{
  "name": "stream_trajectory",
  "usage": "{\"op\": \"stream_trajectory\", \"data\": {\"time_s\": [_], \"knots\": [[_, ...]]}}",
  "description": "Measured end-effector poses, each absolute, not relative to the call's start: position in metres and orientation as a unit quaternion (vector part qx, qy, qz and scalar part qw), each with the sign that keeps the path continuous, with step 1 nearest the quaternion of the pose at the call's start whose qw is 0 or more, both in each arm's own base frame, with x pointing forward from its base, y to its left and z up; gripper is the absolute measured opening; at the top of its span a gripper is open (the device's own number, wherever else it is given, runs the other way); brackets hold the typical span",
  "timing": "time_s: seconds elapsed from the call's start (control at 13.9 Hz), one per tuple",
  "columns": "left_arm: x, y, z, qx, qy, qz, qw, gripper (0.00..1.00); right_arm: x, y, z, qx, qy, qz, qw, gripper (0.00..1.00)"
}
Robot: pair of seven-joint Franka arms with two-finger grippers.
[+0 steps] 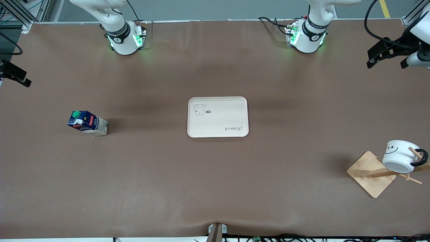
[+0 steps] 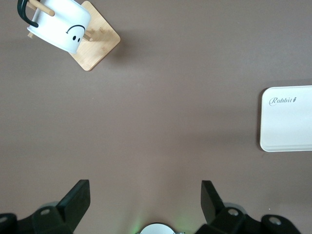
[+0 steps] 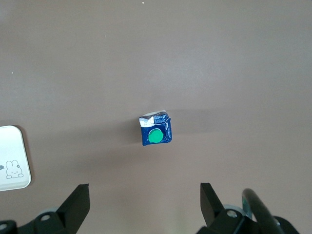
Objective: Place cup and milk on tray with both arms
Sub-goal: 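Move the left gripper toward the white mug on the wooden stand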
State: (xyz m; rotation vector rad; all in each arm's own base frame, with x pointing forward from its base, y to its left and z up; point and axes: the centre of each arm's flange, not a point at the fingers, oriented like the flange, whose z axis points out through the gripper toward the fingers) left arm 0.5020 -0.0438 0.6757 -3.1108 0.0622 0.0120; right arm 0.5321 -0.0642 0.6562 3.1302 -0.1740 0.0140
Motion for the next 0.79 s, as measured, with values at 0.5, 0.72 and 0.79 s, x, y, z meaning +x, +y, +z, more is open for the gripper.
{"op": "stream_trajectory", "data": {"time_s": [0.5, 0.72, 0.79], "knots": [[0.509, -0.024, 0.674, -1.000, -0.001, 0.003, 0.014, 1.00, 0.532, -0.064, 0.656, 0.998, -0.056, 0.004, 0.003, 1.00], [0.524, 0.019, 0.671, -1.000, -0.024, 0.003, 0.012, 1.00, 0.532, -0.065, 0.656, 0.998, -0.056, 0.004, 0.003, 1.00], [0.529, 0.025, 0.669, -1.000, -0.028, 0.000, 0.012, 1.00, 0.532, -0.065, 0.656, 0.998, -0.056, 0.004, 0.003, 1.00]]}}
